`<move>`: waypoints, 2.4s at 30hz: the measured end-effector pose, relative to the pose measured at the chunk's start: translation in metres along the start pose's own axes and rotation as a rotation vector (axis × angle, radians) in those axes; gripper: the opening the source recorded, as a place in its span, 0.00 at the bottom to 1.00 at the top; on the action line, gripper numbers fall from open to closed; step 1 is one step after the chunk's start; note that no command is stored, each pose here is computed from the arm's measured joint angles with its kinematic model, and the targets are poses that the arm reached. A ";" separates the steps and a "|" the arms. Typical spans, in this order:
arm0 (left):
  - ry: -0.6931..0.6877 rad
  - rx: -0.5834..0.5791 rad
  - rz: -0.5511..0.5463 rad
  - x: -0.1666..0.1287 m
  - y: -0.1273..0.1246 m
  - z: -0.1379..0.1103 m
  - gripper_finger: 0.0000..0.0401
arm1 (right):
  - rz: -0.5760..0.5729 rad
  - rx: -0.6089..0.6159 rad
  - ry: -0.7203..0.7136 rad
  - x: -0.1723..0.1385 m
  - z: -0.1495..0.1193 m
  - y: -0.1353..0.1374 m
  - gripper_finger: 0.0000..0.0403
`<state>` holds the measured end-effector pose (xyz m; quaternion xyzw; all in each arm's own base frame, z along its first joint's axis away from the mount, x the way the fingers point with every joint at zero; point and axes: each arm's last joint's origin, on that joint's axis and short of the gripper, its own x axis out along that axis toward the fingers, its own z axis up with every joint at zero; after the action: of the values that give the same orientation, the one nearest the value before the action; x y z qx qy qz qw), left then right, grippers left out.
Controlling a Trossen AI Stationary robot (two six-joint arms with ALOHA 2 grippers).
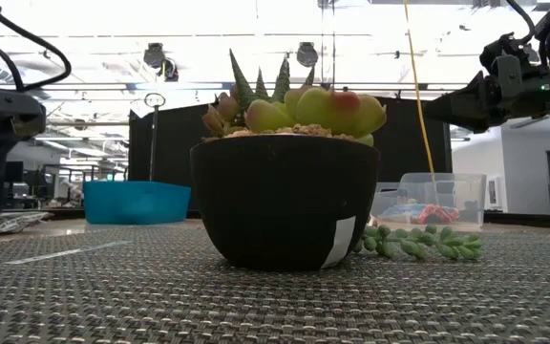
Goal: Pick and place Granola Bars by type
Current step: Put the green granola bar into the blue bin
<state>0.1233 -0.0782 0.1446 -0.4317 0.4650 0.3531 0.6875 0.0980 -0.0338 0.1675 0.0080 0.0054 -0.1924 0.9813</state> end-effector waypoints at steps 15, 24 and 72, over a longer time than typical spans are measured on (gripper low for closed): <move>0.012 0.002 0.019 0.011 -0.007 -0.005 0.50 | 0.000 0.000 0.000 0.000 0.000 0.000 0.42; -0.004 0.028 0.018 0.011 -0.007 -0.005 0.34 | 0.000 0.000 0.000 0.000 0.000 0.000 0.42; -0.592 0.338 -0.126 -0.103 -0.017 0.115 0.02 | 0.000 0.000 0.000 0.000 0.000 0.000 0.42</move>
<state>0.1443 0.0131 0.2689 -0.2184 0.2697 0.3378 0.8749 0.0980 -0.0338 0.1676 0.0080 0.0052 -0.1926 0.9812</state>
